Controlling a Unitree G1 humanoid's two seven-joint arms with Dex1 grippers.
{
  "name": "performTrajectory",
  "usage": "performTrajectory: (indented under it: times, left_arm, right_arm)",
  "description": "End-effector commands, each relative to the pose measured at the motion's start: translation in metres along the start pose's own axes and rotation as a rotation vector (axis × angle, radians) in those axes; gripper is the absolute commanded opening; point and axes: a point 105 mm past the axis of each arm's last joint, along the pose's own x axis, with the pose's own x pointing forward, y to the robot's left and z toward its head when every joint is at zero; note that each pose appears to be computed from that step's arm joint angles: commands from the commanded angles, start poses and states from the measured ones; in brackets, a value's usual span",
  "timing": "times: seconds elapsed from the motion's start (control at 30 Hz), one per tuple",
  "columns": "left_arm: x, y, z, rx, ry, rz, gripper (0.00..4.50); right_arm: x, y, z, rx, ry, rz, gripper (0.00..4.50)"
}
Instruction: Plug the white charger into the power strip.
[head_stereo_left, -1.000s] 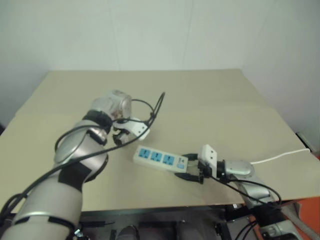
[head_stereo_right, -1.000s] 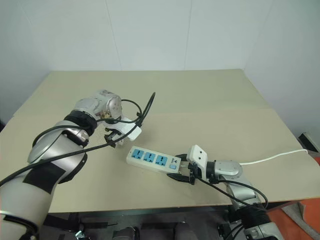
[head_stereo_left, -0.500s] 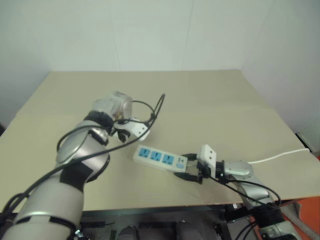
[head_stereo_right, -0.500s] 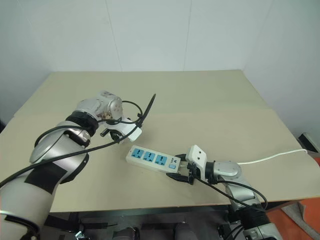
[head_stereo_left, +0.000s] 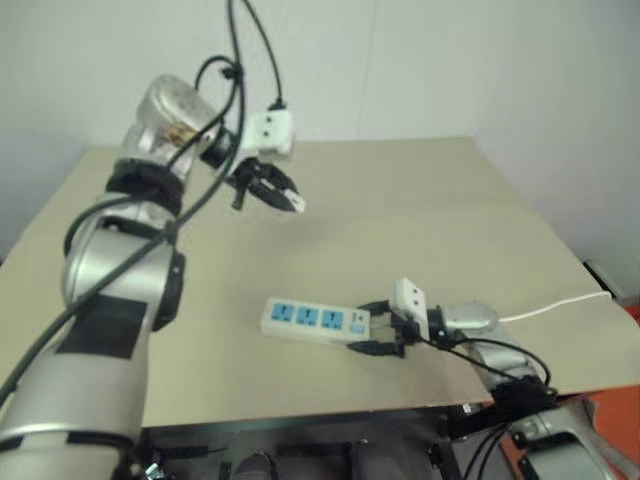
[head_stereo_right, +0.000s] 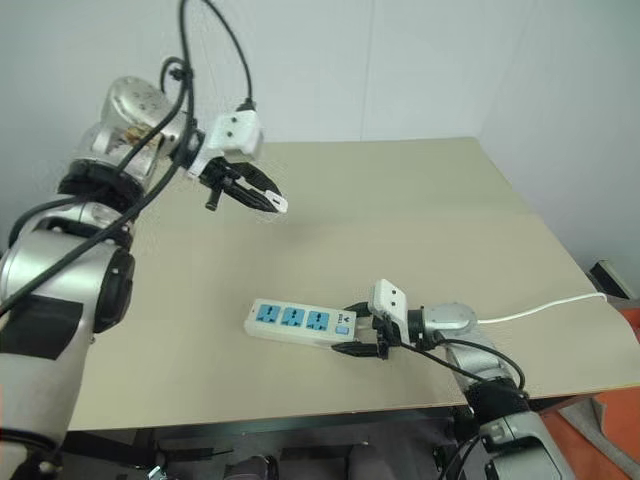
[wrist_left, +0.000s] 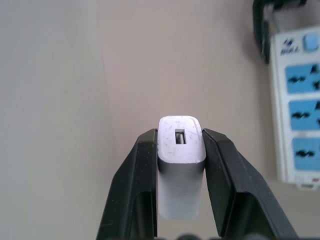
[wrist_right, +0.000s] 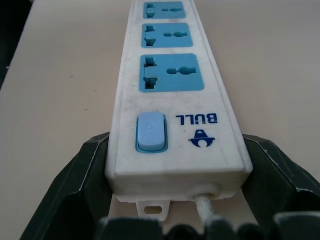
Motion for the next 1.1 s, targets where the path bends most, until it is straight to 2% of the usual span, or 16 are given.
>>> performTrajectory:
  times: [0.03, 0.2, 0.27, 0.4, 0.53, 0.6, 0.73, 1.1]
  left_arm:
    - [-0.004, -0.016, 0.002, -0.139, -0.314, 0.015, 0.99]
    - [-0.007, -0.064, -0.002, -0.369, -0.69, -0.018, 0.99]
    - [-0.001, -0.079, -0.008, -0.48, -0.741, 0.001, 0.99]
    - [0.019, -0.104, -0.027, -0.529, -0.669, 0.038, 0.99]
    - [0.028, -0.112, -0.035, -0.585, -0.715, 0.04, 0.99]
    - [0.034, -0.116, -0.037, -0.537, -0.719, 0.055, 0.99]
    - [0.053, -0.13, -0.045, -0.441, -0.633, -0.01, 0.99]
    - [0.066, -0.126, -0.041, -0.353, -0.632, -0.117, 0.99]
  right_arm:
    - [0.003, -0.003, 0.0, -0.036, 0.015, 0.073, 3.42]
    - [0.009, -0.014, -0.001, -0.055, 0.02, 0.078, 3.42]
    - [0.01, -0.016, -0.003, -0.055, 0.02, 0.079, 3.42]
    - [0.012, -0.016, -0.006, -0.052, 0.018, 0.077, 3.42]
    - [0.014, -0.016, -0.009, -0.052, 0.014, 0.065, 3.42]
    - [0.015, -0.016, -0.009, -0.053, 0.005, 0.05, 3.42]
    - [0.016, -0.015, -0.009, -0.051, 0.0, 0.043, 3.42]
    - [0.017, -0.012, -0.014, -0.047, 0.011, 0.038, 3.42]
